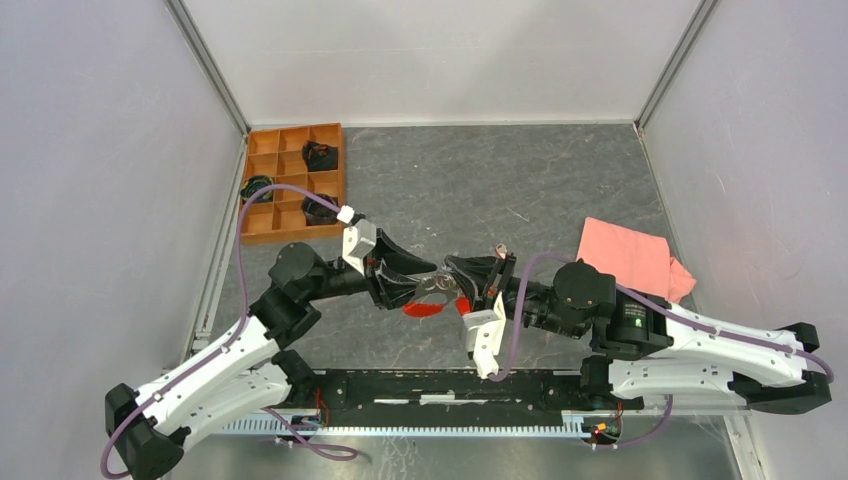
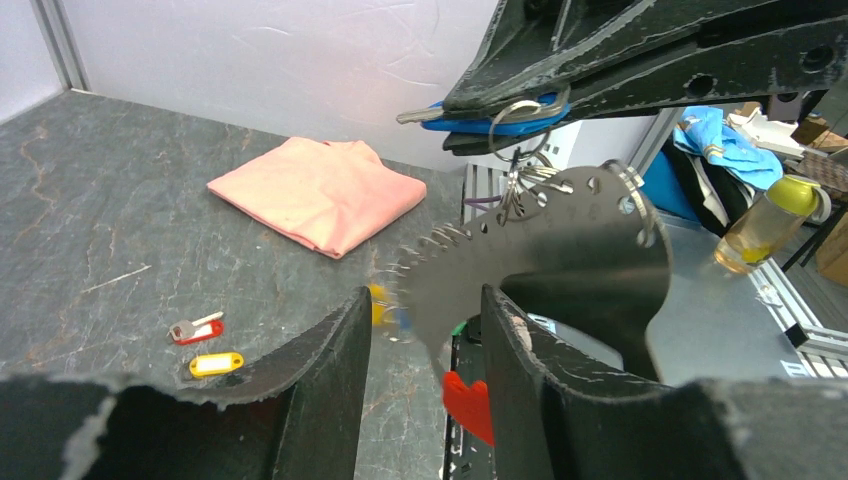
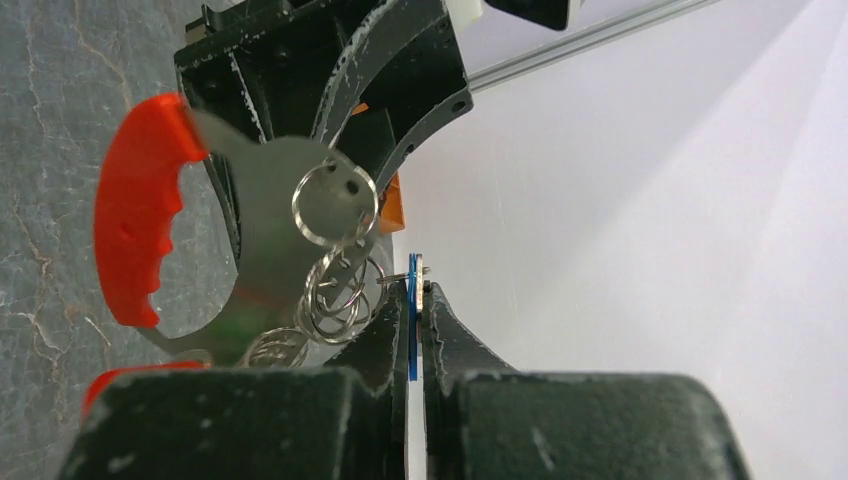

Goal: Remove the keys from the keyring
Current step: Remove the key from the keyring.

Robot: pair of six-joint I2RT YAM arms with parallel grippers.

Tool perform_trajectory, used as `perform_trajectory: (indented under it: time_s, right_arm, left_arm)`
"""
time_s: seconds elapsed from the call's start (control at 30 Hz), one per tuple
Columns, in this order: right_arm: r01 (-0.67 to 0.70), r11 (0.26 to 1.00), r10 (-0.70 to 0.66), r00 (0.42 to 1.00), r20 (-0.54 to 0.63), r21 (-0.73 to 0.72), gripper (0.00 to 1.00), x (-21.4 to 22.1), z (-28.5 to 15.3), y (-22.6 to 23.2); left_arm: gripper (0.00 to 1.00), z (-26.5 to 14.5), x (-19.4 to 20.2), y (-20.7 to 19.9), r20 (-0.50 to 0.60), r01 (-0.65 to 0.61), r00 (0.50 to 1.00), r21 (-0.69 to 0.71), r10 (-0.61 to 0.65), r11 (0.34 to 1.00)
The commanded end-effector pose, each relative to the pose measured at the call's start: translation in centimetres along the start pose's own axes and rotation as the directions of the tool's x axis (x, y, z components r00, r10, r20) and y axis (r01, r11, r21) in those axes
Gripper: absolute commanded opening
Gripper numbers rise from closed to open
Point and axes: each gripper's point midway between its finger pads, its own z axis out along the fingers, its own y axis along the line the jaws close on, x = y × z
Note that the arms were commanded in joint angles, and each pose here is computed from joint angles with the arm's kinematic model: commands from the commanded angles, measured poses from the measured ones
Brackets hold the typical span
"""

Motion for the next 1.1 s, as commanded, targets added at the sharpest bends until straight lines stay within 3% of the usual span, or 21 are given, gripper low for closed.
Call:
perform_trajectory:
  time_s: [0.0, 0.23, 0.87, 1.07]
  right_arm:
    - [0.017, 0.996, -0.021, 0.999, 0.038, 0.087, 0.01, -1.2, -0.2, -2.4]
    - [0.046, 0.997, -0.045, 0.999, -0.01, 0.066, 0.01, -0.4, 0.6, -1.9]
    - [0.056, 0.994, -0.071, 0.986, 0.153, 0.097, 0.01, -3.4, -0.1, -2.6]
    - [0.085, 0.993, -0.103, 0.956, 0.276, 0.075, 0.0, -5.3, -1.2, -1.9]
  left_arm:
    - [0.53, 0.0, -2.6, -0.7, 0.089, -0.077, 0.993, 0.011, 0.076, 0.997]
    - [0.55, 0.0, -4.4, -1.7, 0.158, -0.091, 0.984, 0.029, 0.086, 0.995]
    - [0.55, 0.7, -3.8, -1.9, 0.156, -0.122, 0.981, 0.018, 0.117, 0.992]
    - [0.57, 0.6, -4.4, -2.1, 0.165, -0.159, 0.974, 0.004, 0.156, 0.987]
